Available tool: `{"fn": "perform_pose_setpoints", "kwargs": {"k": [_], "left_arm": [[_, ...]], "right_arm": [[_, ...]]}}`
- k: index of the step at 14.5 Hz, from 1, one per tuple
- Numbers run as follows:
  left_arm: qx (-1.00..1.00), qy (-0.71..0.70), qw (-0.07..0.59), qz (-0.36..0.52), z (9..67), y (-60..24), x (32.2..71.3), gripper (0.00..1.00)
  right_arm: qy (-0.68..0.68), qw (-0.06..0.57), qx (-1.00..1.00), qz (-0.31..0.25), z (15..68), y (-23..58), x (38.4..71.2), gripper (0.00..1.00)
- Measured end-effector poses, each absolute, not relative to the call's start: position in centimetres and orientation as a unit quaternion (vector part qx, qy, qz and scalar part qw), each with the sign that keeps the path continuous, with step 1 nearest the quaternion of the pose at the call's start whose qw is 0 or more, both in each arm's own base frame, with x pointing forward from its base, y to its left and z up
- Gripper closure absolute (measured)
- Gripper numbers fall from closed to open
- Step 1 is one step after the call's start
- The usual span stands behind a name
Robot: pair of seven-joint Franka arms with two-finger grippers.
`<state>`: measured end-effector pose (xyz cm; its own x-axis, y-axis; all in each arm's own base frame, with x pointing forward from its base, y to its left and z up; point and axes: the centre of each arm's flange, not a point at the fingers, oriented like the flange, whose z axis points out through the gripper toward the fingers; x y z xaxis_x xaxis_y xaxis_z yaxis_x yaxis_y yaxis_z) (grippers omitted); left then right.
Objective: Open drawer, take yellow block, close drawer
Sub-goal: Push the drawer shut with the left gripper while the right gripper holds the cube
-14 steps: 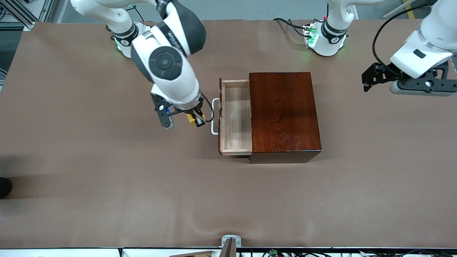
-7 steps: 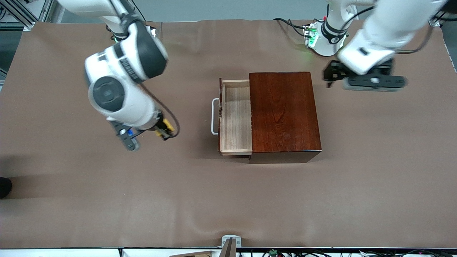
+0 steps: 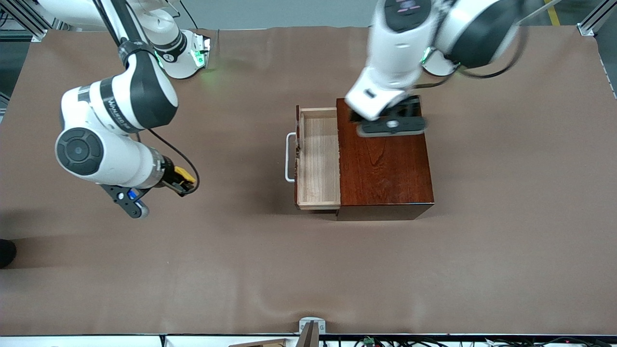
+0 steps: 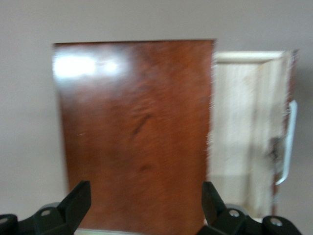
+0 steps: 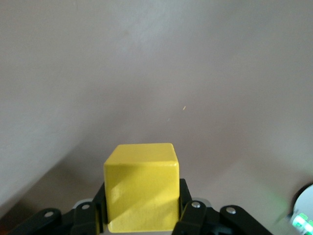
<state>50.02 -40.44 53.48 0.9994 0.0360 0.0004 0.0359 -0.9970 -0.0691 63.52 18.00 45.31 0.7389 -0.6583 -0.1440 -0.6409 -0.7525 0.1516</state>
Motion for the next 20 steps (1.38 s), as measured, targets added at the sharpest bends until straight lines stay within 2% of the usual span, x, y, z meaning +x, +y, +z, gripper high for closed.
{"fn": "perform_pose_setpoints", "kwargs": {"k": [7,12,15,20], "left_arm": [[-0.989,-0.139,-0.042,-0.028,46.4,-52.6,48.5,0.0],[-0.959,-0.26,-0.092,-0.061,40.7,-60.8,44.8,0.0],[-0.937,-0.318,-0.133,-0.058,38.1,-63.4,43.6,0.0],[-0.899,-0.402,-0.157,-0.074,32.8,-65.5,42.7,0.0]], "right_arm": [[-0.273,0.033,0.959,-0.075,41.9,10.8,63.8,0.44],[-0.211,0.022,0.974,-0.078,38.1,5.3,62.5,0.44],[-0.171,0.016,0.982,-0.082,36.4,1.8,62.0,0.44],[-0.128,0.004,0.989,-0.075,32.7,-4.3,60.6,0.44]]}}
